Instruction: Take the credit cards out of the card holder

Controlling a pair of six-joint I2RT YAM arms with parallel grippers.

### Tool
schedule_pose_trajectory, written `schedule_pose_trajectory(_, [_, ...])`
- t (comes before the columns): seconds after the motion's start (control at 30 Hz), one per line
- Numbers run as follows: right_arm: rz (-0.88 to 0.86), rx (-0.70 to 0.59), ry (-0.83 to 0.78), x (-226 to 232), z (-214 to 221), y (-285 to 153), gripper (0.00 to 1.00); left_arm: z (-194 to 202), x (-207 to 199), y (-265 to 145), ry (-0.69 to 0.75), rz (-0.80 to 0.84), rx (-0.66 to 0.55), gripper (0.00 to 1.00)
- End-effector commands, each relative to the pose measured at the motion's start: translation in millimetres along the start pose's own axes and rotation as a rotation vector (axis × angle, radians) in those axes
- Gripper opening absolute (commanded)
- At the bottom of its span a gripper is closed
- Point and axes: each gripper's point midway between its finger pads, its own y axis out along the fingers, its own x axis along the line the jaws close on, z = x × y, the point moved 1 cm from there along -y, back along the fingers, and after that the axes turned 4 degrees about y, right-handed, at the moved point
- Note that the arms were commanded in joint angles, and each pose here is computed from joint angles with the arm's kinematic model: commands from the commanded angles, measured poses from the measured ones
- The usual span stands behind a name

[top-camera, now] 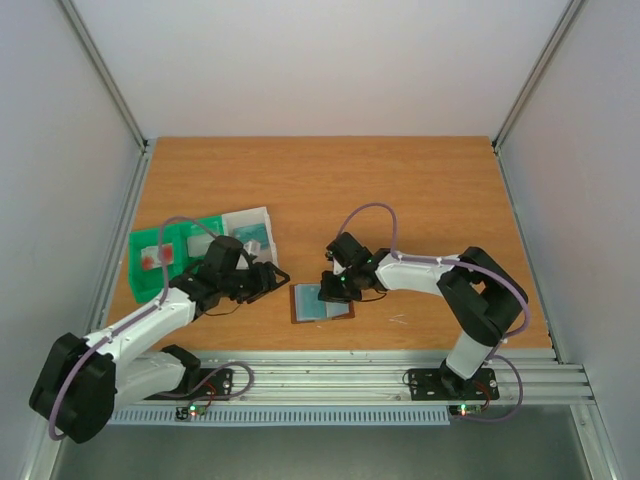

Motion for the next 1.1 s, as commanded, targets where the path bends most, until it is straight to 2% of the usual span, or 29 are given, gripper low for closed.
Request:
schedule_pose_trajectory(0.0, [-0.006,-0.016,0.003,-5.3,-5.4,2.7,0.13,-8.2,-6.0,4.8,0.006,0.029,-0.043,0.61])
schedule_pose_trajectory(0.37, [-0.061,0.022,0.035,-4.9,1.8,10.1,0.08,-10.7,-3.4,8.6,-0.022,0.032,-0.062,0.47])
schedule_pose_trajectory(0.83, [-0.175,0.076,0.120,2.7,8.3,21.5,0.07,-5.8,4.6,23.1,-0.057,0.038,-0.064,0.46])
schedule_pose_trajectory(1.07, [-0.175,0.078,0.122,6.0,9.0,15.0,0.08,-1.8,6.0,32.7,-0.059,0.046,-0.040,0.37])
